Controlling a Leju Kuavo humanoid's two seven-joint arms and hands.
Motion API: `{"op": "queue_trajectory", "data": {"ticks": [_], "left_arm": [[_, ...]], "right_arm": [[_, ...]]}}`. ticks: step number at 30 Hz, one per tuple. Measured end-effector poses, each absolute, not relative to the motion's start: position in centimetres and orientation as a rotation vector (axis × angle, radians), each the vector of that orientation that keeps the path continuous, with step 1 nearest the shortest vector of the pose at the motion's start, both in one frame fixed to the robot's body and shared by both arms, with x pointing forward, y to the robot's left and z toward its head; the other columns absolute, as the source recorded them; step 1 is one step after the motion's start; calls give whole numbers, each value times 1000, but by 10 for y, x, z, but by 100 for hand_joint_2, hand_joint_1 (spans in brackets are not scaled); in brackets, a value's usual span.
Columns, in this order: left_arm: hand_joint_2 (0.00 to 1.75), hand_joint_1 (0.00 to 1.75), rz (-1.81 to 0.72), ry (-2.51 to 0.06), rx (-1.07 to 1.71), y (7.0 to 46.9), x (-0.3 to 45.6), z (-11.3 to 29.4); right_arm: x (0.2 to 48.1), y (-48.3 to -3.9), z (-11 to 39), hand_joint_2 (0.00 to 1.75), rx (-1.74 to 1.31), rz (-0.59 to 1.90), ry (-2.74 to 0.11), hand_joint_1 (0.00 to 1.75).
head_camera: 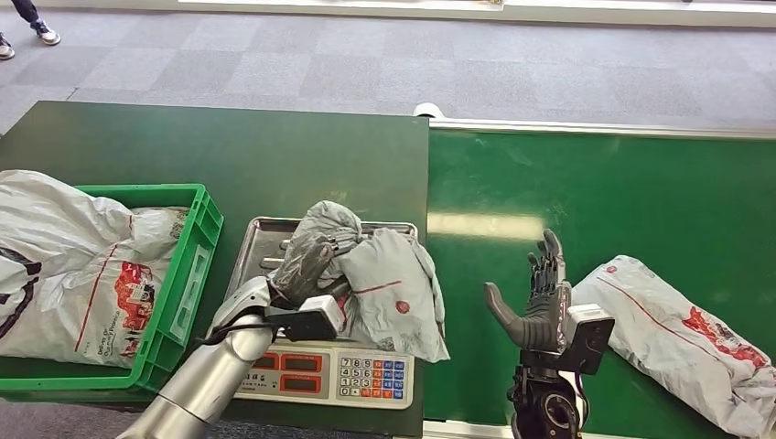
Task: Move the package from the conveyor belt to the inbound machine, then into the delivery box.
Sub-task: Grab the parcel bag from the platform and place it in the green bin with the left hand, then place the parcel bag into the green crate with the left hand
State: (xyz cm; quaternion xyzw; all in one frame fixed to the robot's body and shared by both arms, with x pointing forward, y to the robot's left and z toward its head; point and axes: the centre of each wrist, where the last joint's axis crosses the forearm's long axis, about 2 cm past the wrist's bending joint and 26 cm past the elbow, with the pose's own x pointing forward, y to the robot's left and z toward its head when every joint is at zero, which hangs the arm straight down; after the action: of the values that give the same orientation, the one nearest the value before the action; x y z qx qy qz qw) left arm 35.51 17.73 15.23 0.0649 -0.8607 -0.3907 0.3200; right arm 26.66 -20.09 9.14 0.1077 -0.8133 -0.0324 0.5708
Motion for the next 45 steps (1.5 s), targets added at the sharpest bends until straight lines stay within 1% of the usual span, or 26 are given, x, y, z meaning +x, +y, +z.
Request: {"op": "queue_trajectory", "data": {"ticks": [3,6,8,11,23,26,29,33,37,42,45], "left_arm": [[175,175,-720,-2465,450,186,344,164],[175,175,-427,-2563,712,201,328,176],[175,175,-337,-2594,775,208,318,184],[175,175,-283,-2623,809,213,308,191],[175,175,-258,-2662,869,217,297,202],[175,175,-326,-2673,975,219,296,208],[175,175,-459,-2666,1204,227,296,220],[175,175,-573,-2556,1536,253,299,237],[175,175,-570,-2379,1783,294,302,245],[175,175,-552,-2119,1945,345,307,238],[175,175,-511,-1943,1973,363,309,228]], "right_arm": [[266,-201,91,175,249,-97,-1916,0],[263,-200,89,175,252,-110,-1920,0],[262,-199,88,175,255,-112,-1921,0],[262,-198,88,175,258,-111,-1922,0],[262,-196,88,175,265,-105,-1921,0],[262,-195,88,175,267,-103,-1920,0],[262,-194,88,175,270,-101,-1918,0],[261,-194,87,175,272,-99,-1915,0],[259,-194,85,175,269,-100,-1908,0],[256,-195,84,175,255,-96,-1900,0],[255,-197,85,175,245,-94,-1902,0]]}}
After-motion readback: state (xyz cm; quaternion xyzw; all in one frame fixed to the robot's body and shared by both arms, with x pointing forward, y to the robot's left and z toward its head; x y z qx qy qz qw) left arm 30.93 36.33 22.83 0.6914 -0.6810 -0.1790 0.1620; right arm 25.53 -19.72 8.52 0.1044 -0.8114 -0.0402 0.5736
